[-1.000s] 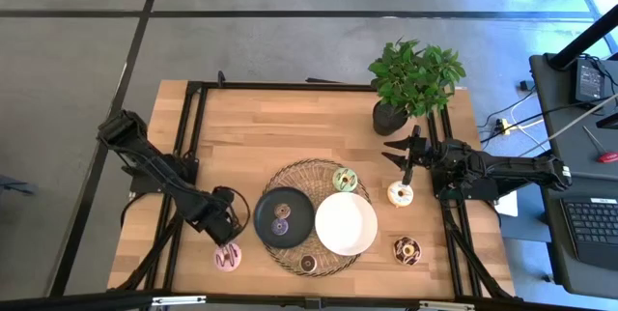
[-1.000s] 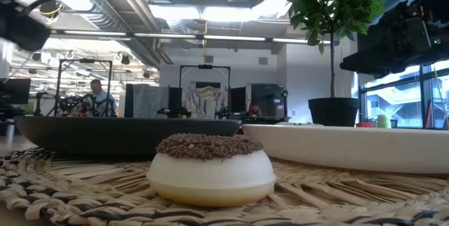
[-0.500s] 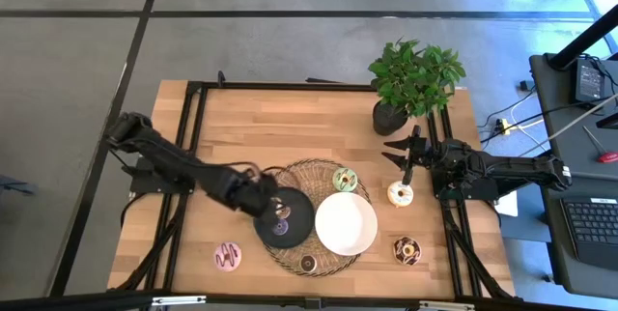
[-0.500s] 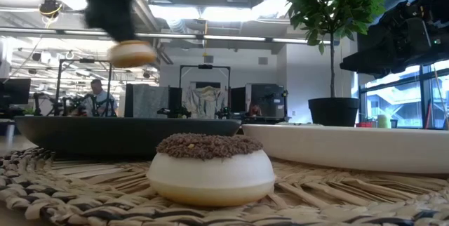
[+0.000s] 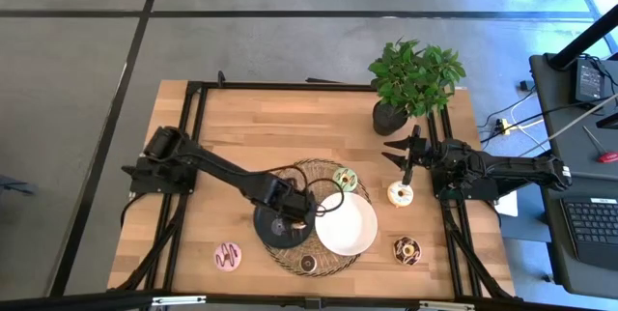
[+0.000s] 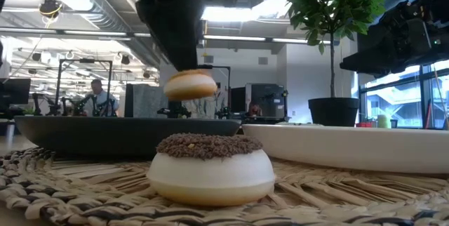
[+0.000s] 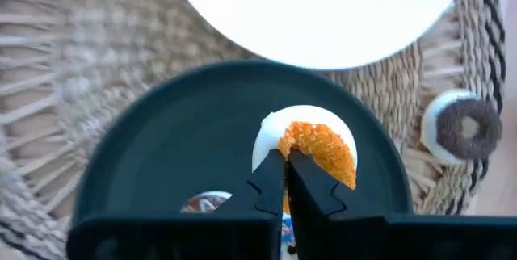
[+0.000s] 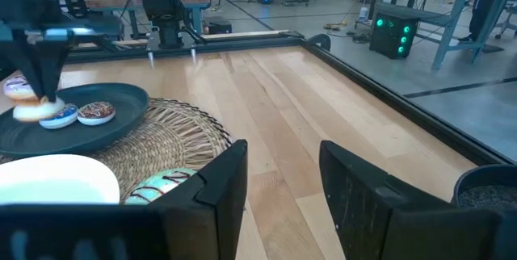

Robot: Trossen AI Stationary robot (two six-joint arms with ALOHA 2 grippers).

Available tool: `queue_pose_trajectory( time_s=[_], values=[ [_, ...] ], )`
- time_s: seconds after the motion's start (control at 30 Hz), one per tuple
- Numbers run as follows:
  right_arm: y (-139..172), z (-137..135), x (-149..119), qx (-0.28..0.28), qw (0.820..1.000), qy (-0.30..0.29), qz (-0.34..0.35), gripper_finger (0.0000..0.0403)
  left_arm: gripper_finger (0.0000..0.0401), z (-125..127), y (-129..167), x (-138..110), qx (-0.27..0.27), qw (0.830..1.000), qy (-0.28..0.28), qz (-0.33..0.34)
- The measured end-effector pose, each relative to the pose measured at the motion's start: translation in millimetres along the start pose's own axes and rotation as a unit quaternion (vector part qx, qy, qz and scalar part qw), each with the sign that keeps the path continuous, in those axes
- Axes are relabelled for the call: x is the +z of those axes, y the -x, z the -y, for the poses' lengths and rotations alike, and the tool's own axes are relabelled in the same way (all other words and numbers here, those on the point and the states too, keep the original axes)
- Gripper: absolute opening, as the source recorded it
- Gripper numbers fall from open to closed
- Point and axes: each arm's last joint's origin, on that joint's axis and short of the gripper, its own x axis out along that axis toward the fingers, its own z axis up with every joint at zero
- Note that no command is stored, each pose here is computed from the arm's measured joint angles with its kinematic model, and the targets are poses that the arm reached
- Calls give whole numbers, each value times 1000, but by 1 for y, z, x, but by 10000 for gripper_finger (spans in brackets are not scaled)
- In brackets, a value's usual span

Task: Pick & Place donuts
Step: Put the small yellow donut into the black plate

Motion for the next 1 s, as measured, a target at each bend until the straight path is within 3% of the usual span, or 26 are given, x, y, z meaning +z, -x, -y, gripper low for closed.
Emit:
queue_pose_trajectory(
  time_s=[0.2,1.0],
  values=[
    [0,0,0,0,1000,-1,0,157,4,0,-18,-3,14,999,-1,-32],
    [0,0,0,0,1000,-1,-3,157,9,0,-19,-5,22,999,-3,-38]
  ],
)
